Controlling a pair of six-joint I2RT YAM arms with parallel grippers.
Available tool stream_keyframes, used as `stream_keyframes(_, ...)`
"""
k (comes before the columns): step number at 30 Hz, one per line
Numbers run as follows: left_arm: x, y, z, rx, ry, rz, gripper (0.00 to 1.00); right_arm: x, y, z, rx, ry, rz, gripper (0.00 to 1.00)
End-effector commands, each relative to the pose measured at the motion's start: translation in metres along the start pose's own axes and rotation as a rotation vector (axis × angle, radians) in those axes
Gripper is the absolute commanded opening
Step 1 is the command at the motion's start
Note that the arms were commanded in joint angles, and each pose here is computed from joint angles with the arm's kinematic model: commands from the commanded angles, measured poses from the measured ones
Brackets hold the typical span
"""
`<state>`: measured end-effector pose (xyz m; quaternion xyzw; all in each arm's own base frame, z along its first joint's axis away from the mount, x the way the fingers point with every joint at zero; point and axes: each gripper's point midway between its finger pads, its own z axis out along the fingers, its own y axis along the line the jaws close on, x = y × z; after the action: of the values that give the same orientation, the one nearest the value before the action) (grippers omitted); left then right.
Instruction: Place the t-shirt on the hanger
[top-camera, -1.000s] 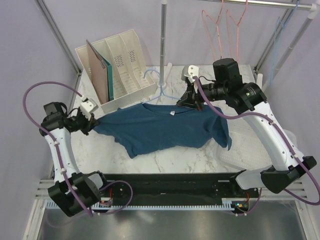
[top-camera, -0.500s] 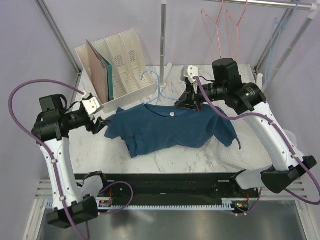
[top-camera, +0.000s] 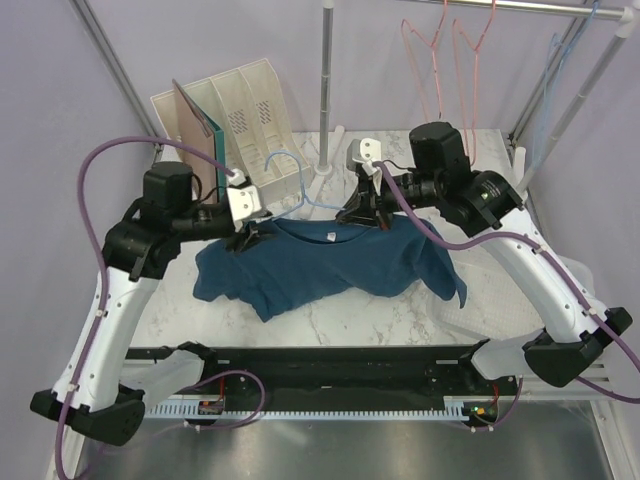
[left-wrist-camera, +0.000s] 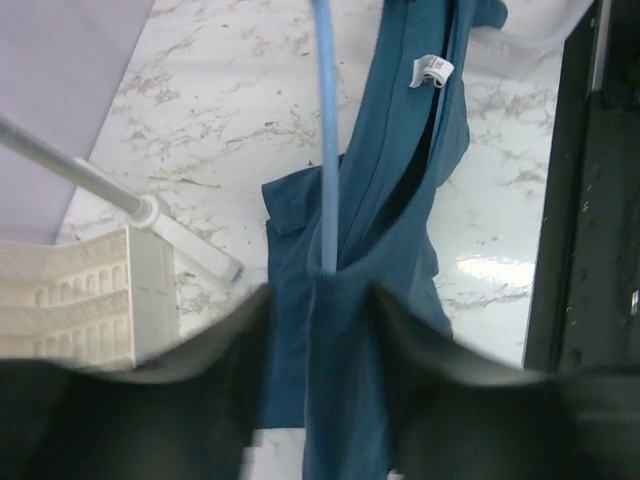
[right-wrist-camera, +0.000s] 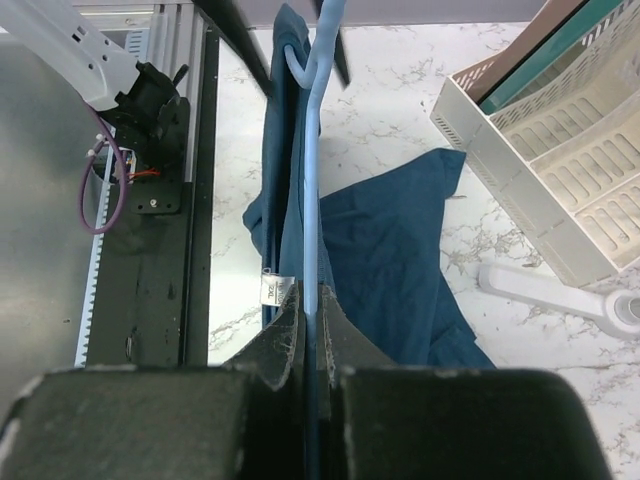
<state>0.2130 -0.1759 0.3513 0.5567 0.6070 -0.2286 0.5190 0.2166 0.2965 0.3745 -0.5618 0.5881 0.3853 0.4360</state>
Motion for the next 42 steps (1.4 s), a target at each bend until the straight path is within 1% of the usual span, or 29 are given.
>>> stream_keyframes(1,-0.002,0.001,0.019,-0.003,0.026,0.047,0.27,-0.029,0.002,-0.004,0.025,-0.073,-0.041,0.09)
stream_keyframes(2,-0.001,0.000,0.022,0.007,0.031,0.063,0.10,-0.028,0.004,-0.004,0.016,-0.069,-0.029,0.18)
stream_keyframes(3,0.001,0.002,0.023,0.003,0.037,0.081,0.02,-0.026,0.006,-0.004,0.009,-0.063,-0.015,0.29)
stream_keyframes(4,0.004,0.005,0.025,0.010,0.046,0.137,0.02,-0.024,0.009,-0.004,-0.002,-0.055,0.007,0.48)
stream_keyframes(6,0.009,-0.002,0.025,0.056,0.049,0.210,0.02,-0.016,0.023,-0.006,-0.056,-0.036,0.053,0.64)
stream_keyframes(7,0.010,-0.003,0.027,0.075,0.042,0.282,0.02,-0.012,0.028,-0.006,-0.078,-0.022,0.068,0.72)
stream_keyframes(9,0.010,-0.002,0.033,0.104,0.031,0.294,0.02,-0.002,0.038,-0.007,-0.111,0.019,0.115,0.74)
stream_keyframes(12,0.003,0.002,0.041,0.143,0.027,0.304,0.02,0.010,0.045,-0.006,-0.143,0.068,0.135,0.69)
stream_keyframes(15,0.000,-0.003,0.045,0.176,0.016,0.363,0.02,0.017,0.044,-0.002,-0.143,0.085,0.137,0.66)
stream_keyframes(18,0.001,-0.009,0.051,0.203,0.014,0.382,0.02,0.019,0.038,0.004,-0.135,0.092,0.146,0.50)
stream_keyframes(19,0.001,-0.010,0.052,0.207,0.015,0.384,0.02,0.018,0.036,0.005,-0.131,0.088,0.146,0.42)
stream_keyframes(23,-0.005,-0.008,0.053,0.196,0.008,0.371,0.02,0.011,0.025,0.012,-0.100,0.077,0.158,0.27)
stream_keyframes(24,-0.005,-0.007,0.052,0.186,0.012,0.367,0.02,0.010,0.024,0.012,-0.096,0.076,0.168,0.12)
stream_keyframes(25,-0.006,-0.006,0.049,0.173,0.011,0.371,0.02,0.011,0.028,0.012,-0.113,0.077,0.178,0.02)
stream_keyframes(27,-0.004,-0.003,0.048,0.141,0.017,0.368,0.02,0.010,0.034,0.012,-0.131,0.073,0.233,0.00)
stream_keyframes(28,-0.003,-0.001,0.047,0.121,0.018,0.359,0.02,0.000,0.035,0.010,-0.127,0.039,0.241,0.00)
stream_keyframes(29,-0.012,0.008,0.044,0.062,-0.005,0.375,0.05,-0.006,0.037,0.010,-0.127,0.016,0.264,0.00)
stream_keyframes(30,-0.009,0.009,0.045,0.037,-0.004,0.313,0.13,-0.019,0.035,0.010,-0.112,-0.032,0.326,0.00)
stream_keyframes(31,-0.013,0.019,0.043,-0.019,-0.019,0.282,0.21,-0.033,0.037,0.004,-0.093,-0.080,0.337,0.00)
stream_keyframes(32,-0.020,0.029,0.035,-0.090,-0.036,0.253,0.43,-0.043,0.032,0.001,-0.051,-0.116,0.367,0.00)
stream_keyframes(33,-0.033,0.040,0.032,-0.163,-0.099,0.171,0.53,-0.062,0.028,-0.007,-0.014,-0.191,0.343,0.00)
stream_keyframes(35,-0.048,0.058,0.012,-0.303,-0.159,0.080,0.71,-0.076,0.010,-0.019,0.096,-0.256,0.420,0.00)
stream_keyframes(36,-0.069,0.068,0.003,-0.370,-0.251,0.000,0.75,-0.087,0.002,-0.028,0.143,-0.306,0.418,0.00)
stream_keyframes(37,-0.079,0.070,-0.005,-0.401,-0.297,-0.020,0.78,-0.092,-0.008,-0.036,0.185,-0.337,0.477,0.00)
stream_keyframes(38,-0.087,0.075,-0.013,-0.447,-0.336,-0.040,0.90,-0.105,-0.013,-0.048,0.214,-0.378,0.479,0.00)
stream_keyframes(39,-0.108,0.077,-0.028,-0.488,-0.424,-0.055,0.95,-0.110,-0.024,-0.054,0.270,-0.401,0.515,0.00)
stream_keyframes(40,-0.114,0.080,-0.035,-0.519,-0.452,-0.066,0.98,-0.115,-0.031,-0.063,0.312,-0.418,0.541,0.00)
stream_keyframes(41,-0.120,0.091,-0.047,-0.596,-0.468,-0.087,0.99,-0.136,-0.032,-0.079,0.352,-0.472,0.564,0.00)
stream_keyframes(42,-0.121,0.098,-0.053,-0.639,-0.480,-0.126,0.99,-0.130,-0.042,-0.082,0.422,-0.459,0.621,0.00)
